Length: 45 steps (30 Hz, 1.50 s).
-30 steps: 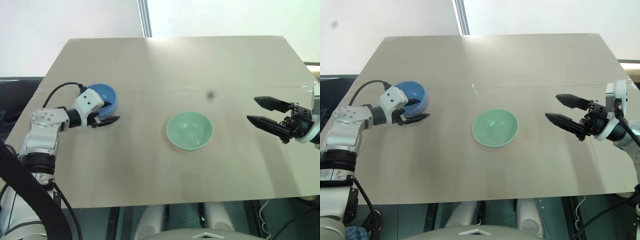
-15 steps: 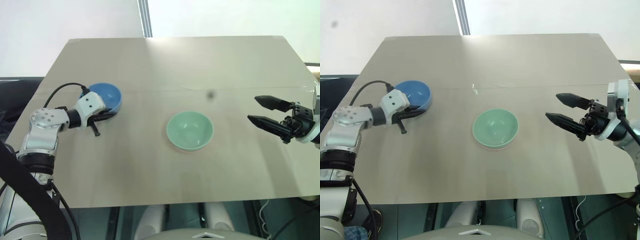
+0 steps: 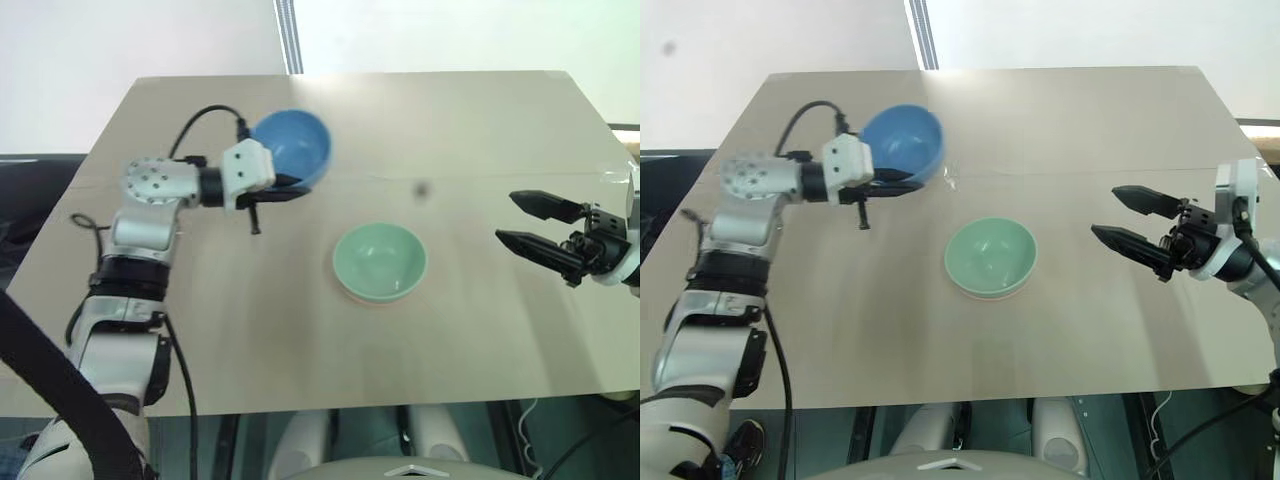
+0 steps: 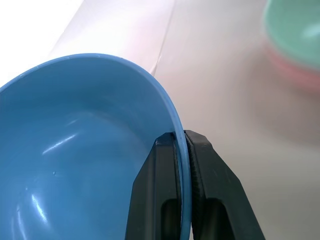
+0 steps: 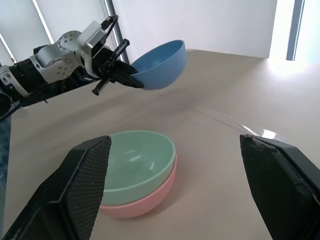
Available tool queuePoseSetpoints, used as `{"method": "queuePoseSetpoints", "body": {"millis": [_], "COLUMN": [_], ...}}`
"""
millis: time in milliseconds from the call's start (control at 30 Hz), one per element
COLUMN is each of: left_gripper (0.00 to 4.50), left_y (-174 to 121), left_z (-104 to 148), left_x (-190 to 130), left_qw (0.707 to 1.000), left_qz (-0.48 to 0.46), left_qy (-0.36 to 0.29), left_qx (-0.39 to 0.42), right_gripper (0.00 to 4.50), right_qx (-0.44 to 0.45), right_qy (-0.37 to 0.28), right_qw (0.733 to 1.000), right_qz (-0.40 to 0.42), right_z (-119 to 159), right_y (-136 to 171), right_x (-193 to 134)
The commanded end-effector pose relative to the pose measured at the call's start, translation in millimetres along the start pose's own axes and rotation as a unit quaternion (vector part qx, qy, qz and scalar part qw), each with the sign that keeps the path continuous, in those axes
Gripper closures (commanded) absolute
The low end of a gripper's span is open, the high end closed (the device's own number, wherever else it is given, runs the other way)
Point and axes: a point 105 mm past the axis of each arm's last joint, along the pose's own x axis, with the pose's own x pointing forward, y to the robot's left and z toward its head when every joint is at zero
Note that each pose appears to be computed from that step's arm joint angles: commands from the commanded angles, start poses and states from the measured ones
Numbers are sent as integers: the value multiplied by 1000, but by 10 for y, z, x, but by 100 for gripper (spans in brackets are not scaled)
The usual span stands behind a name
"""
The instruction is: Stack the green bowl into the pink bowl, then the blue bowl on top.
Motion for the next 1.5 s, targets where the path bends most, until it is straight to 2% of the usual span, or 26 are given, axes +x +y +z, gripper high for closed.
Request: {"method": "queuePoseSetpoints", "body": {"millis": [33, 200, 367, 767, 800, 833, 867, 933, 1067, 1200, 1333, 1400, 1500], "left_gripper": [444, 444, 444, 444, 370, 350, 293, 215, 215, 215, 215, 215, 215], "left_y": [-131, -617, -858, -837, -846, -851, -857, -864, -857, -652, -336, -315, -359], "left_z": [487, 769, 788, 624, 626, 633, 624, 598, 607, 687, 699, 583, 231], "left_x": [169, 343, 331, 288, 279, 274, 265, 245, 215, 162, -17, -138, -334], "left_qw": [993, 969, 953, 959, 958, 957, 957, 957, 958, 970, 971, 964, 953], "left_qz": [-69, -187, -248, -249, -252, -253, -256, -261, -259, -211, -134, -107, -52], "left_qy": [-73, -134, -145, -97, -99, -103, -101, -97, -103, -123, -142, -135, -87], "left_qx": [60, 89, 91, 96, 96, 95, 92, 85, 68, 2, -136, -202, -287], "right_gripper": [0, 0, 0, 0, 0, 0, 0, 0, 0, 0, 0, 0, 0], "right_qx": [-28, -33, -37, -40, -40, -40, -40, -41, -41, -41, -40, -41, -42], "right_qy": [-10, -7, -5, -5, -5, -5, -5, -5, -4, -4, -3, -2, 2], "right_qw": [1000, 999, 999, 999, 999, 999, 999, 999, 999, 999, 999, 999, 999], "right_qz": [6, 6, 3, -10, -10, -10, -10, -10, -8, -4, -2, -4, 0], "right_z": [122, 138, 149, 138, 136, 135, 133, 131, 128, 127, 127, 124, 104], "right_y": [10, -7, -10, -9, -10, -12, -16, -22, -30, -32, -25, -29, -11], "right_x": [2, -1, -13, -60, -58, -56, -54, -49, -41, -29, -35, -54, -83]}}
